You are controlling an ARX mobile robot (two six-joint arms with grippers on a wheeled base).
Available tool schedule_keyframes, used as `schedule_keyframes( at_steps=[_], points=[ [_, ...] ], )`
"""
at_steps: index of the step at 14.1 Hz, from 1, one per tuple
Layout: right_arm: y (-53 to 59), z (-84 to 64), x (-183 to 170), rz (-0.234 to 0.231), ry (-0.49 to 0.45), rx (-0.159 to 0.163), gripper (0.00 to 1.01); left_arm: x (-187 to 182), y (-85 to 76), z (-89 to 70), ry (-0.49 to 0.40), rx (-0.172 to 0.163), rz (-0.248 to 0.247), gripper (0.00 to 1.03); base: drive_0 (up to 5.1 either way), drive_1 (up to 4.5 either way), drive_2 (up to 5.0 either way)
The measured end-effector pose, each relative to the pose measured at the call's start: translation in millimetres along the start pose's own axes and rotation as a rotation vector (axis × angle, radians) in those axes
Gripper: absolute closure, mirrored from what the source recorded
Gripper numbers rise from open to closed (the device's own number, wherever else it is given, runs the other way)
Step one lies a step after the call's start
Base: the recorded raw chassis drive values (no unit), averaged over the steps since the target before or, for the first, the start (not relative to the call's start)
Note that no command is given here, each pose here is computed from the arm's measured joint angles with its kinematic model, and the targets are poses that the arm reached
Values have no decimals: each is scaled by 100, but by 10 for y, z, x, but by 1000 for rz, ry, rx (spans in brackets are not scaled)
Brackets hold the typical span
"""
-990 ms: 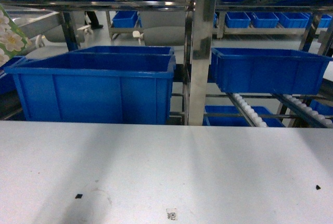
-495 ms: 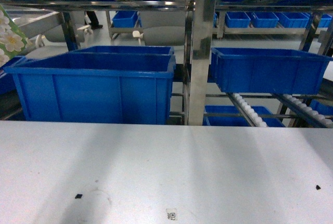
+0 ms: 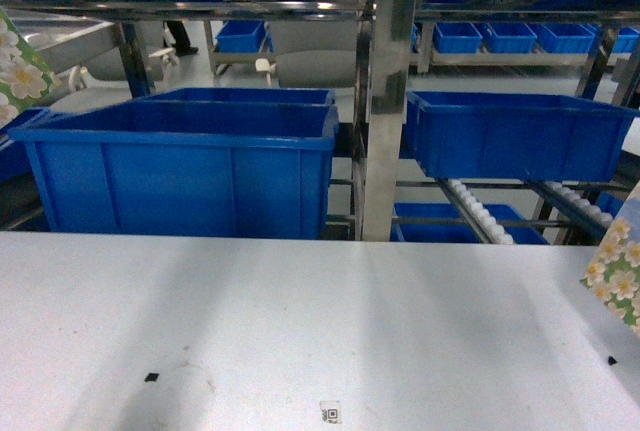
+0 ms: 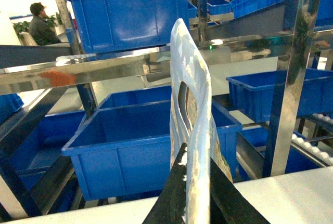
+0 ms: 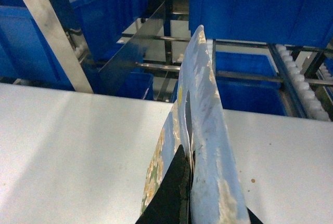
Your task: Move flower gift bag to table near conveyor
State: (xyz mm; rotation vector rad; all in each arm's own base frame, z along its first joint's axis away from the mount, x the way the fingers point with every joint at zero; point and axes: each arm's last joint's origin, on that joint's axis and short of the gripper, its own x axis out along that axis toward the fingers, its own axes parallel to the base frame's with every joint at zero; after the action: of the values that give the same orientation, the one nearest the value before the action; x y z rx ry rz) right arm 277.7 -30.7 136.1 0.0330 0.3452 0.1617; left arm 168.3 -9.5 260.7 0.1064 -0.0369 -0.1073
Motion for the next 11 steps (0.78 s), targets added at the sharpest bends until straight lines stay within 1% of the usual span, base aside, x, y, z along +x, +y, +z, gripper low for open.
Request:
schedule_keyframes(
  at_steps=[1,4,6,7,10,11],
  points=[
    [6,-64,33,4,19,7,99,0,0,0,0,0,0,101,0,0,0],
    [59,-252,72,16,76,14,99,-1,0,1,0,0,0,101,0,0,0],
    [126,-303,76,41,84,6,99,-1,0,1,0,0,0,101,0,0,0],
    [130,-311,77,42,86,5,99,-1,0,1,0,0,0,101,0,0,0],
    [118,-329,85,16,90,5,99,-1,0,1,0,0,0,101,0,0,0],
    [116,-333,84,14,95,3,99,-1,0,1,0,0,0,101,0,0,0]
  ],
)
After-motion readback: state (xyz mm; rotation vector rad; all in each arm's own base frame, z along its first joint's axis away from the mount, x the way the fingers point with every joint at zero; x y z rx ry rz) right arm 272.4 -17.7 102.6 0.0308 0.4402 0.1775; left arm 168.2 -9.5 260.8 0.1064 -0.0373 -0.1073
